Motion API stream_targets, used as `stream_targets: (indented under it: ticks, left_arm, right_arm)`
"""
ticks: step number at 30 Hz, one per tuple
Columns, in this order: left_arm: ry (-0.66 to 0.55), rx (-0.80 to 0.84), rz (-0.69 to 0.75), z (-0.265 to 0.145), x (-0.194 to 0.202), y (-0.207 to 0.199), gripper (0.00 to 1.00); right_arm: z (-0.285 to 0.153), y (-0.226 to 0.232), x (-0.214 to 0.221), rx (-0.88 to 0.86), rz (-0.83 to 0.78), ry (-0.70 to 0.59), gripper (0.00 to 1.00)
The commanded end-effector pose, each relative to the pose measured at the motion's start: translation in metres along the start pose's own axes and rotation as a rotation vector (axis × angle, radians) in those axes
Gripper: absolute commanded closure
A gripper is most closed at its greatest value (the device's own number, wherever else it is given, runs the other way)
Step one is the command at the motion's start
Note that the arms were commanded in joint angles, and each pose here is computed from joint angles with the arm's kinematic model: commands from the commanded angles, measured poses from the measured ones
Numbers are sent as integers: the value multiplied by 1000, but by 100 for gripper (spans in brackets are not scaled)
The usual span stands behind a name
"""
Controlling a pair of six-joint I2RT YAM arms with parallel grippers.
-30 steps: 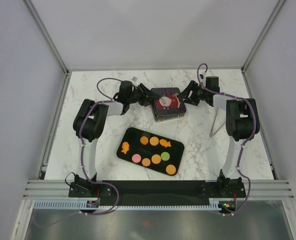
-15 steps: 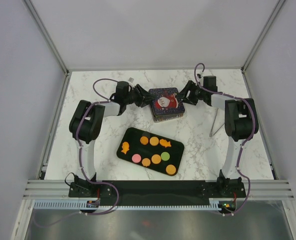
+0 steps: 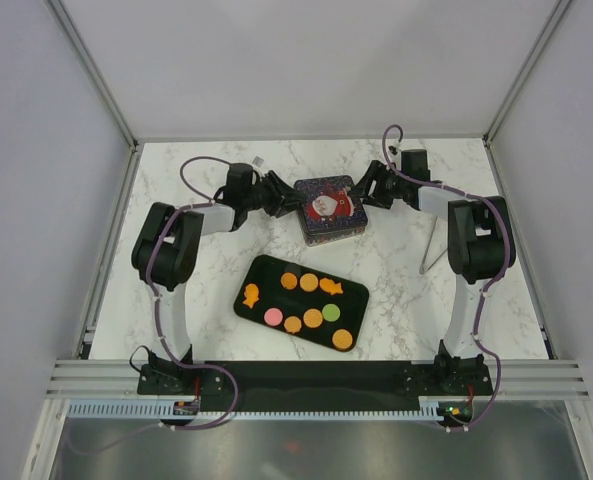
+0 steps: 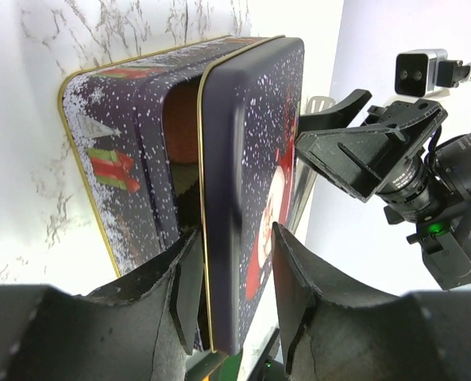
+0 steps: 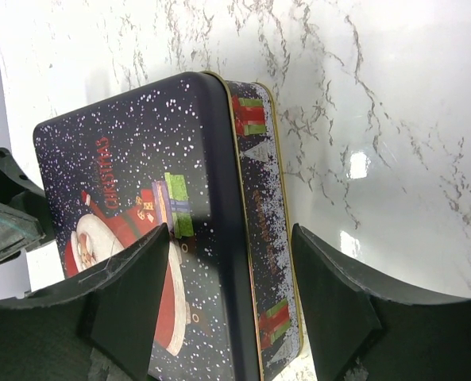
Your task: Pack the cookies
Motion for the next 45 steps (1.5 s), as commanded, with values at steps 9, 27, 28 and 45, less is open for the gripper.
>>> stream_targets:
  ticks: [9,27,28,45]
  left_arm:
    - [-45,-6,111,-26,-13,-21,53]
    - [-25,-55,117,-27,-3,-7,48]
    - [-22,-55,118,-27,-2,-7,48]
    - [4,-72,117,-14,7,-1,48]
  right_arm:
    - [-6,10,-5,36,-62,-22,29]
    - [-5,22,-2,73,-105,-12,29]
    - [-5,23,-2,73,-112,-12,29]
    - [-4,37,1,104,-177,-3,26]
Point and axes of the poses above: each gripper's point midway between its finger pads, its own z axis out along the fingers, its own y axis along the line the jaws close on, x = y × z, the point moved 9 cm from there along -z, back along the fingers, and after that the axes turned 10 degrees about z, right-handed, at the moved point
